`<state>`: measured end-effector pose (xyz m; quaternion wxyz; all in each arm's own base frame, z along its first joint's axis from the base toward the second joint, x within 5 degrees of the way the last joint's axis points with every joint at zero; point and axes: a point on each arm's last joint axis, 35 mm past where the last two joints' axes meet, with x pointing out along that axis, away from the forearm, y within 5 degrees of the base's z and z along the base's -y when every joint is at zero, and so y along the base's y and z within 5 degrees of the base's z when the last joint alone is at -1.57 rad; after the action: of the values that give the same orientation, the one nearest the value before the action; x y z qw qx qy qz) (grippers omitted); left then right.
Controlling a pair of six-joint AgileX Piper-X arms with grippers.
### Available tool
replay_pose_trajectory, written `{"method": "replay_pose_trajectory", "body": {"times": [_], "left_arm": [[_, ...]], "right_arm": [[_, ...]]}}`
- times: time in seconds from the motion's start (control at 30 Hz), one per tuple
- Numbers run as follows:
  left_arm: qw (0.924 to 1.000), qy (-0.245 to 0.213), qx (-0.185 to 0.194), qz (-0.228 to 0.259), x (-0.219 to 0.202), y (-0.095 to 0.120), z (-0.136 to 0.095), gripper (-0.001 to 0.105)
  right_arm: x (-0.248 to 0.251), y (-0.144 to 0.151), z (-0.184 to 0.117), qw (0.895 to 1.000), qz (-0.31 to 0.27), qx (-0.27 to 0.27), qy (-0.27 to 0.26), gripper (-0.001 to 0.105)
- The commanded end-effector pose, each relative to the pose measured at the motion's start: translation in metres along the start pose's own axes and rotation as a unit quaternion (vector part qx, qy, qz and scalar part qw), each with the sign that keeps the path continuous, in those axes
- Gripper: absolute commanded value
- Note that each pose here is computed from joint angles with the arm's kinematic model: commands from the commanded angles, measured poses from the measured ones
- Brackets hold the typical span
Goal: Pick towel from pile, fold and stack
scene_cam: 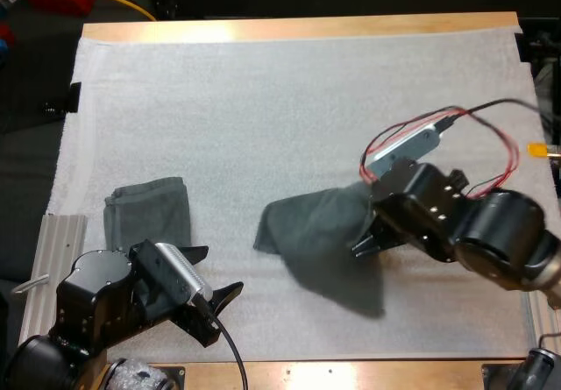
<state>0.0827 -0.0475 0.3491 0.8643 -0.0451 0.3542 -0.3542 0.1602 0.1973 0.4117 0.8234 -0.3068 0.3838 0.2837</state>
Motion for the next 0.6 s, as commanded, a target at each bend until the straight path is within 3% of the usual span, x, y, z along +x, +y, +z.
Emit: {"method": "replay_pose_trajectory", "body": {"times": [0.0, 0.1, 0.23, 0.57], "left_arm": [[0.9999, 0.000, -0.004, -0.011, 0.000, -0.001, 0.000, 0.067], [0.9992, 0.003, -0.004, -0.040, 0.000, -0.003, 0.000, 0.067], [0.9961, 0.007, -0.004, -0.088, -0.001, -0.007, 0.000, 0.067], [0.9955, 0.007, -0.004, -0.094, -0.001, -0.007, 0.000, 0.067]], "right_arm": [[-0.011, -0.003, 0.002, 1.000, 0.000, 0.006, -0.014, 0.000], [-0.022, -0.008, 0.007, 0.999, -0.012, 0.008, -0.030, 0.000], [-0.031, -0.015, 0.010, 0.997, -0.071, -0.001, -0.039, 0.000], [-0.044, -0.038, 0.014, 0.992, -0.116, 0.026, -0.050, 0.000]]}}
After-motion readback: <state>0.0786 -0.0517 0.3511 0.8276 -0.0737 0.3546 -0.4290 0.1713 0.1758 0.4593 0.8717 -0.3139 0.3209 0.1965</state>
